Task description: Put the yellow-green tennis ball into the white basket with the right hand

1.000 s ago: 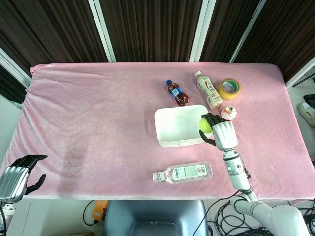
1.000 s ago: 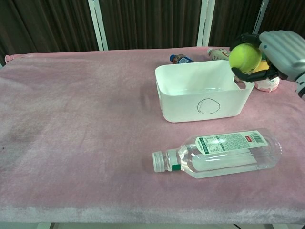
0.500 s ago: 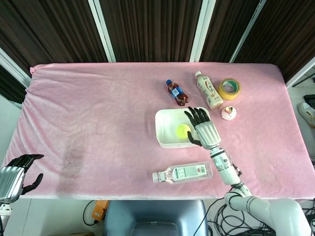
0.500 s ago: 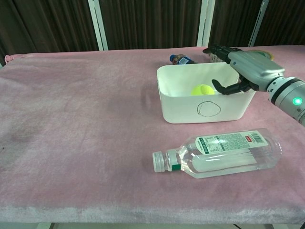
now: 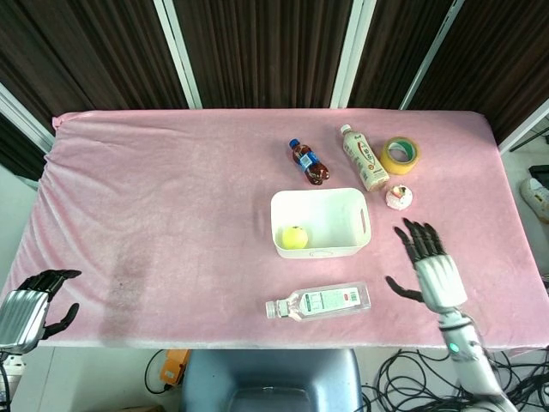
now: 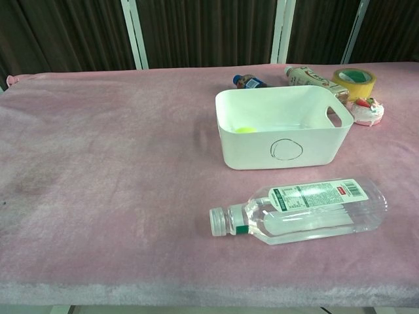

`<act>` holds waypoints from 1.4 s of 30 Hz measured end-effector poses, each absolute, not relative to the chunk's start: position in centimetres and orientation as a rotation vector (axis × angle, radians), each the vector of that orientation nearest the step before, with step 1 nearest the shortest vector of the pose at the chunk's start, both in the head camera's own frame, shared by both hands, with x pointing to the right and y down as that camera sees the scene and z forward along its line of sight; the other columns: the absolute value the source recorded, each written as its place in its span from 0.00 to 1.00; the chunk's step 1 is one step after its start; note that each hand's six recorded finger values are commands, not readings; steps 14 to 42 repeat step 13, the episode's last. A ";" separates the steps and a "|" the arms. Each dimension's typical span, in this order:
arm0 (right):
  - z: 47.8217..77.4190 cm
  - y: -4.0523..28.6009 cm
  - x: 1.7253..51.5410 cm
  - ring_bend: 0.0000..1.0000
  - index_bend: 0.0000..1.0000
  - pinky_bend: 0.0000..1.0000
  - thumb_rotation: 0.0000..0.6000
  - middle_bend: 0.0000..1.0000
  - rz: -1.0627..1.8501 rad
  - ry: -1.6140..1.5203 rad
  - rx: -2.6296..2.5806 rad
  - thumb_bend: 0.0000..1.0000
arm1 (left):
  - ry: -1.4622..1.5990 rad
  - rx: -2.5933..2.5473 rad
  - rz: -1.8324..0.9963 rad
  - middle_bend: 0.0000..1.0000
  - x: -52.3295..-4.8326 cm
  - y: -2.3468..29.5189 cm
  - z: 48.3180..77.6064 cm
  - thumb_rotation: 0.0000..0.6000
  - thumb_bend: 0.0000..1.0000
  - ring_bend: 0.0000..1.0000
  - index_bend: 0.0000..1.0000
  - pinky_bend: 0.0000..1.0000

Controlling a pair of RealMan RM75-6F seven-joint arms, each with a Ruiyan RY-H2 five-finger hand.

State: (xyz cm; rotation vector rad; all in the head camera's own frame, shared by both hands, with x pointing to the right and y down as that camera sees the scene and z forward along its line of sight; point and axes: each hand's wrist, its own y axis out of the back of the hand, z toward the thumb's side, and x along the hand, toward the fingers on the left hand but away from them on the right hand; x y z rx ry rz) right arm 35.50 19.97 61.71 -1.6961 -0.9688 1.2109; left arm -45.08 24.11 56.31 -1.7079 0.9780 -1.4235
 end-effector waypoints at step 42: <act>58.5 26.0 42.7 0.00 0.07 0.17 1.00 0.08 1.386 -0.976 -1.547 0.29 | 0.951 -1.708 -1.429 0.33 -44.7 24.2 56.7 1.00 0.36 0.28 0.30 0.36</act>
